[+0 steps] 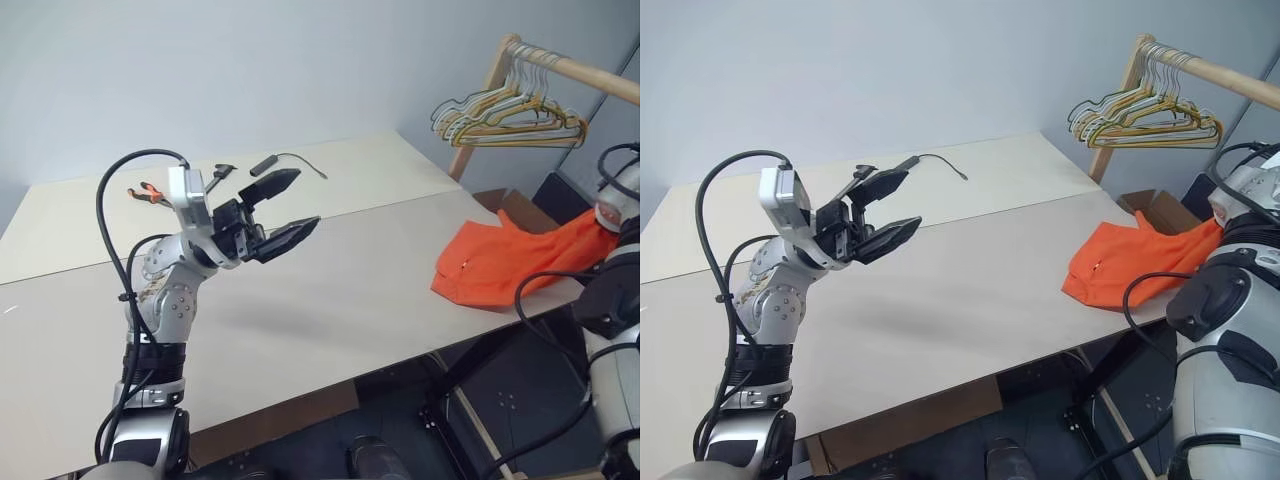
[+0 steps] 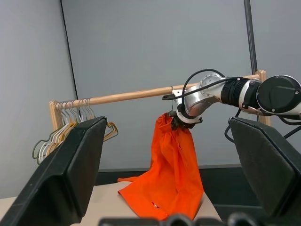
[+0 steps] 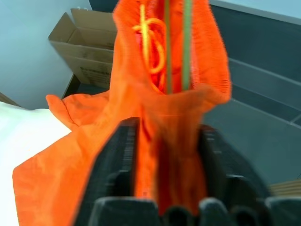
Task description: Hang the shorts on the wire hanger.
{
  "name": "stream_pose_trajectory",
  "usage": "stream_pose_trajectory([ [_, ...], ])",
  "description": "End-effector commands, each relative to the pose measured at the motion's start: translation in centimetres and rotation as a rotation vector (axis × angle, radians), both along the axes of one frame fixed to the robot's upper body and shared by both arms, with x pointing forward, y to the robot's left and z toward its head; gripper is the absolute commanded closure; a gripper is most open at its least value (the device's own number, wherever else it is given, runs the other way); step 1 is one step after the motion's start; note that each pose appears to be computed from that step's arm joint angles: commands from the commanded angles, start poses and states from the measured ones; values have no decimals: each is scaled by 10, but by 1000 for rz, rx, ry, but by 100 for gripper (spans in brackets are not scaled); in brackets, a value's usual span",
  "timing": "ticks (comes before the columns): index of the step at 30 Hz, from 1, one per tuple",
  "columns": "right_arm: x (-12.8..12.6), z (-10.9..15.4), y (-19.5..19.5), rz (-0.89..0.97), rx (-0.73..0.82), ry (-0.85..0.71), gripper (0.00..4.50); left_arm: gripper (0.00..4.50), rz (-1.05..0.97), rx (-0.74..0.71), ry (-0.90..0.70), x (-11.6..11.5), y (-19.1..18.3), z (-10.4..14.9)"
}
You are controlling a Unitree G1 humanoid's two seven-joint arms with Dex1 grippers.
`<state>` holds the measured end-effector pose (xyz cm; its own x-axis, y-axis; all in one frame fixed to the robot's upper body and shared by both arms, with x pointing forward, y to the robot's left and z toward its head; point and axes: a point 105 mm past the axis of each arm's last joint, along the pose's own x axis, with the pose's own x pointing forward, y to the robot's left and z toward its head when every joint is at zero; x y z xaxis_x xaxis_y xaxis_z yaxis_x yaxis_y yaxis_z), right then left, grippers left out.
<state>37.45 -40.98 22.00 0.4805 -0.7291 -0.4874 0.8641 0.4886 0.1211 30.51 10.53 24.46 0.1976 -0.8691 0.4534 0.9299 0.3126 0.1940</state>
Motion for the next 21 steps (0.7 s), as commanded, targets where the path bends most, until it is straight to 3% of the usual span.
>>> stream_pose_trajectory([
  [1,-2,17,-5,-41,-51,-42,104,0,18,-26,-63,-5,2,12],
  [4,-1,23,-4,-44,-114,-24,3,0,23,-30,-59,-4,2,12],
  [7,-8,41,-9,-120,-272,5,3,0,23,-28,-63,-5,2,12],
  [10,-16,84,-4,-203,-571,15,3,0,28,-17,-69,-4,1,11],
  [14,-14,125,17,-221,-848,1,3,0,26,-20,-66,-4,1,10],
  [18,5,164,69,-42,-1151,-211,3,0,43,-22,-67,-2,5,12],
  [21,26,164,112,174,-1296,-273,3,0,93,-2,-59,1,15,9],
])
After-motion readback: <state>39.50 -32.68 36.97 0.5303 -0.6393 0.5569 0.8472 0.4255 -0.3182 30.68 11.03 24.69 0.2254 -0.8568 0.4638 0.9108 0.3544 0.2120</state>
